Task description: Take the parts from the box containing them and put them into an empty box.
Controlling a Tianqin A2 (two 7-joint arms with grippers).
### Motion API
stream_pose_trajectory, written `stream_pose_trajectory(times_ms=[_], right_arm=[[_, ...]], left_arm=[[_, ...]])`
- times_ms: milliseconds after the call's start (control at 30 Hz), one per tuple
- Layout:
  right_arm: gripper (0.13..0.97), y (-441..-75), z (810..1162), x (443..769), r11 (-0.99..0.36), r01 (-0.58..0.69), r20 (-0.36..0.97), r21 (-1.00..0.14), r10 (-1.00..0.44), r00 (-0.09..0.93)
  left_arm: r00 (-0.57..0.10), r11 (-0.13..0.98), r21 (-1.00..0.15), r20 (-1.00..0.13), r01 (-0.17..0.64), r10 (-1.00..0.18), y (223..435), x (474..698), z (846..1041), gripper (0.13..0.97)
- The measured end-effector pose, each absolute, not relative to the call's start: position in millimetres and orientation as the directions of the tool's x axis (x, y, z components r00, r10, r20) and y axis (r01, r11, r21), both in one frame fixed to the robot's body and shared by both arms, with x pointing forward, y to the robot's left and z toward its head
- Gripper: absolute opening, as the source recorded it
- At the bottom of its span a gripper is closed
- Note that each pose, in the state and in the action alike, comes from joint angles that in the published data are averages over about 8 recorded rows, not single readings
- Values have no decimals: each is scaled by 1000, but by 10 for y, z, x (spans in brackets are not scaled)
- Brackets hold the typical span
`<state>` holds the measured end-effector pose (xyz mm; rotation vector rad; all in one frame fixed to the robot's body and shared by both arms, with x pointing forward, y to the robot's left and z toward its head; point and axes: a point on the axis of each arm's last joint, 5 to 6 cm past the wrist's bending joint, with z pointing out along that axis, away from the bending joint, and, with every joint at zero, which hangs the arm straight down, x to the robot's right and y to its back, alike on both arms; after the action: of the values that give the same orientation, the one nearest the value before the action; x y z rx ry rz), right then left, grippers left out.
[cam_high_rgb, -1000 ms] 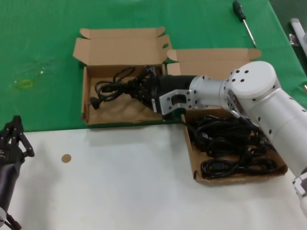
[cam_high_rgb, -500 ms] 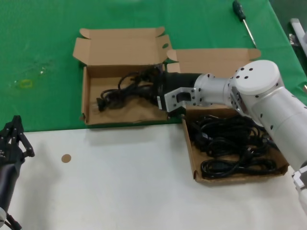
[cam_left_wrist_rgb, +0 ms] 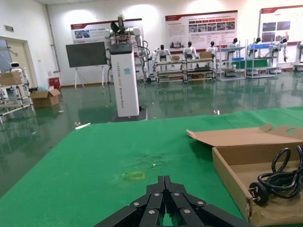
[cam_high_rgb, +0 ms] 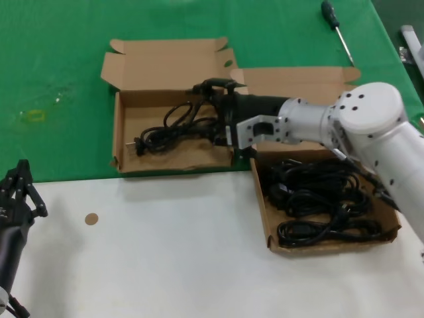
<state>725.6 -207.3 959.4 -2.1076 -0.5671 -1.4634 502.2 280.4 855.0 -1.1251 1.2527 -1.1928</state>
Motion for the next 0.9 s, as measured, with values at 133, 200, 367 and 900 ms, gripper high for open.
stream_pose_trajectory(times_ms=[133,200,367,900], right_arm=[[482,-2177,9665,7189,-787,590,947,-180,23,320],[504,-2237,9700,7150,-789,585,949,-186,10,314],[638,-2398,9771,7037,-798,568,952,-201,-24,304],[871,-2606,9795,6862,-808,540,949,-236,-72,307]], left_arm=[[-35,70,-997,-71,22,-997,2804,5022,8550,152],[-35,70,-997,-71,22,-997,2804,5022,8550,152],[-35,70,-997,-71,22,-997,2804,5022,8550,152],[-35,70,-997,-71,22,-997,2804,5022,8550,157]])
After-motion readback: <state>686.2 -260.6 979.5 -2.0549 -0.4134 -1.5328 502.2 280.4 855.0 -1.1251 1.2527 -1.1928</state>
